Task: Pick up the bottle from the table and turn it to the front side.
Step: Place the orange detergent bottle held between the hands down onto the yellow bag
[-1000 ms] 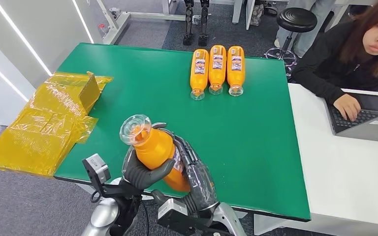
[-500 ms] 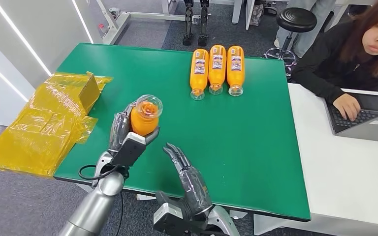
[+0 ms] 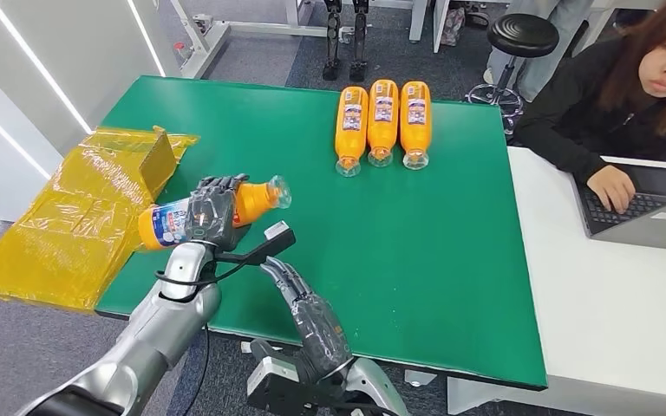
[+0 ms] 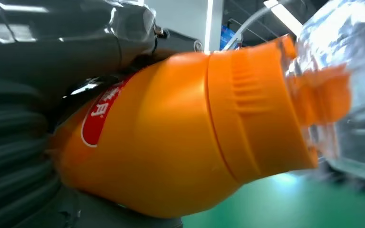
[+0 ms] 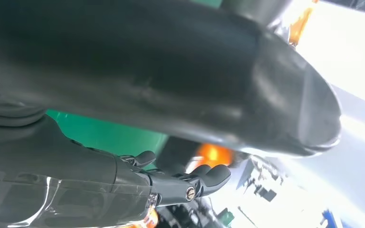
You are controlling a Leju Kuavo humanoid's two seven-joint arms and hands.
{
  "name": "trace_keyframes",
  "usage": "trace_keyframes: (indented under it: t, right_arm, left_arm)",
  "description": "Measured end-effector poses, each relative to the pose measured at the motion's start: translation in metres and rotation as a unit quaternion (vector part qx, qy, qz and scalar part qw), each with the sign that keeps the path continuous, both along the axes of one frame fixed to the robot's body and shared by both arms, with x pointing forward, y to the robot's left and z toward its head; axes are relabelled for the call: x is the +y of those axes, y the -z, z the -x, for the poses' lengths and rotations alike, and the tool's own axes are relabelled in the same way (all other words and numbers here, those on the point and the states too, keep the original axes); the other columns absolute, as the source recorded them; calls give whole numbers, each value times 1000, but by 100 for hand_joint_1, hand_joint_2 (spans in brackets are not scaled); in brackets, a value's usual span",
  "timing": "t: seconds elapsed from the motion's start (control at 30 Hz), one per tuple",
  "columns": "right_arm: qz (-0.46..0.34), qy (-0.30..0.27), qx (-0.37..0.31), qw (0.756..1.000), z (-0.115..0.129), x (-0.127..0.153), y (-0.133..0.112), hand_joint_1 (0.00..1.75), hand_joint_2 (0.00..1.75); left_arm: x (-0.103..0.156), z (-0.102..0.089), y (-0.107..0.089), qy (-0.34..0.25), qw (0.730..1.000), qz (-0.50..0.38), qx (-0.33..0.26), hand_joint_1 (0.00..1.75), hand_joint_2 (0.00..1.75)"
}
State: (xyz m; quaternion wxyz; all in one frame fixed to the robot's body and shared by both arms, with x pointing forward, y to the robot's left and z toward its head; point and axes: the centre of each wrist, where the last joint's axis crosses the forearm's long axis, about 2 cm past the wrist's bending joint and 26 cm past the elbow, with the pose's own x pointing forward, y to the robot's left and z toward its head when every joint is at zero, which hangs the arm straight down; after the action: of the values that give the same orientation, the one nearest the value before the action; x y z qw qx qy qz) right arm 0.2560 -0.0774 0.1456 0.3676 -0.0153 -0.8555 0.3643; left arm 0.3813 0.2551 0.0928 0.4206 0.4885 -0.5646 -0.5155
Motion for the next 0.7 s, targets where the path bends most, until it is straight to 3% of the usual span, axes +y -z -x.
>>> trace_keyframes:
  t: [0.23, 0.33, 0.57, 0.6, 0.63, 0.7]
  right_arm:
    - [1, -7, 21, 1000, 3, 3, 6, 0, 0]
    - [0, -7, 33, 999, 7, 3, 10, 0, 0]
    - [0, -4, 44, 999, 10, 1, 14, 0, 0]
    - [1, -2, 46, 999, 11, -1, 16, 0, 0]
    - [3, 0, 49, 999, 12, -2, 18, 0, 0]
    - [6, 5, 55, 998, 14, -6, 22, 0, 0]
  left_arm:
    - [21, -20, -3, -33, 978, -189, 88, 175, 175]
    - [33, -25, -7, -48, 968, -220, 110, 172, 175]
    - [57, -32, -14, -73, 958, -246, 127, 147, 175]
    - [62, -33, -14, -79, 957, -249, 130, 134, 175]
    - [67, -33, -14, -87, 955, -251, 134, 110, 175]
    - [81, -32, -14, -110, 950, -255, 144, 46, 175]
